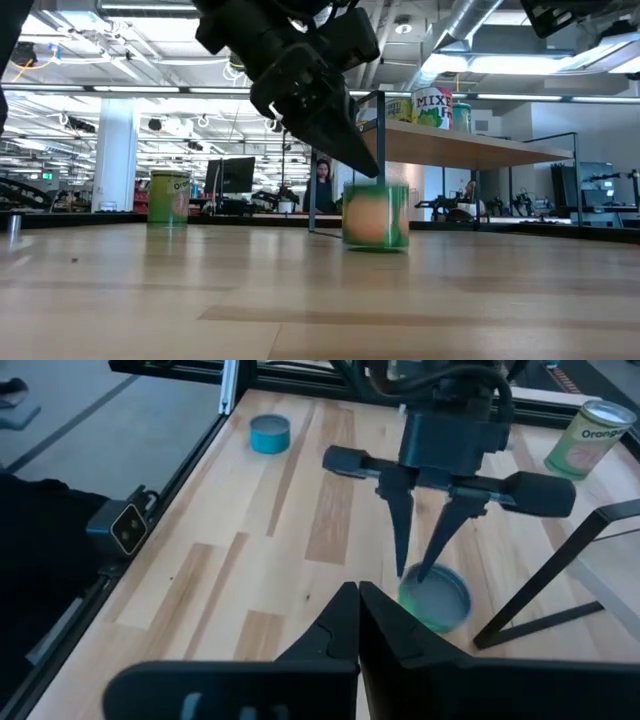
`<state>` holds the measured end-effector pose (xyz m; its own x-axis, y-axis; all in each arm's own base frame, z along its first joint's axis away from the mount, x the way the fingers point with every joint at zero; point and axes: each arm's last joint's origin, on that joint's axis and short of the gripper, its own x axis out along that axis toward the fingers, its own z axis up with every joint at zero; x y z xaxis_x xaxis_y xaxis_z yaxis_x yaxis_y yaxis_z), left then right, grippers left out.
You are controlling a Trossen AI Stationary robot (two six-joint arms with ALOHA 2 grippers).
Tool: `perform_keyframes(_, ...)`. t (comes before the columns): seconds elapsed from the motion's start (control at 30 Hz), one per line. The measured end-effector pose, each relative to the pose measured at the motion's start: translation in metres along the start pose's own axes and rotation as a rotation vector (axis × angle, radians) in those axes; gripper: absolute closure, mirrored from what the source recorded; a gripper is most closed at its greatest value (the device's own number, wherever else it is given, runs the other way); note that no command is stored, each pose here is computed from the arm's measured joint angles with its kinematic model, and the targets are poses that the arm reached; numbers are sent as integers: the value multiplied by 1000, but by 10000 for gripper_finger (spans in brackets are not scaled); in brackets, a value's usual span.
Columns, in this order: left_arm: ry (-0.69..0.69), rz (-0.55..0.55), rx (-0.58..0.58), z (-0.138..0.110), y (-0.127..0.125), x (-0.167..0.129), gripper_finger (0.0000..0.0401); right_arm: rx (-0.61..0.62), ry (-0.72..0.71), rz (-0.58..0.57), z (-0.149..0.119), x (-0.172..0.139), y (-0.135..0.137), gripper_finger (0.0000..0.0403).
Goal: Pick and place cans onto a shelf
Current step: Put the canned peaches on the shelf
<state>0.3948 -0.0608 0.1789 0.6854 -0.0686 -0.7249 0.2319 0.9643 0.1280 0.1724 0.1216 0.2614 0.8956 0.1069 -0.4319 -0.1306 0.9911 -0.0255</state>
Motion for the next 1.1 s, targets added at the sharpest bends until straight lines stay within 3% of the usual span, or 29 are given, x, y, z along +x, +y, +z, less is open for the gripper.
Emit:
perform_keyframes(0.2, 15, 33, 79, 12, -13, -20, 296, 2, 1, 2, 0, 0, 0, 384)
perform_keyframes(0.4, -66, 38, 94, 12, -28, -41, 298, 6, 15, -21, -1, 6, -3, 394)
perform_keyframes(0.63, -335, 14, -44, -29, -34, -60, 352, 13, -10, 28, -23, 39, 0, 399)
perform_keyframes(0.97, -807, -15, -190, -88, -35, -89, 399, 163, -454, 215, -62, 68, -7, 397)
perform_keyframes(1.1, -877, 9, -205, -108, -29, -95, 399, 237, -392, 184, -70, 89, -12, 368)
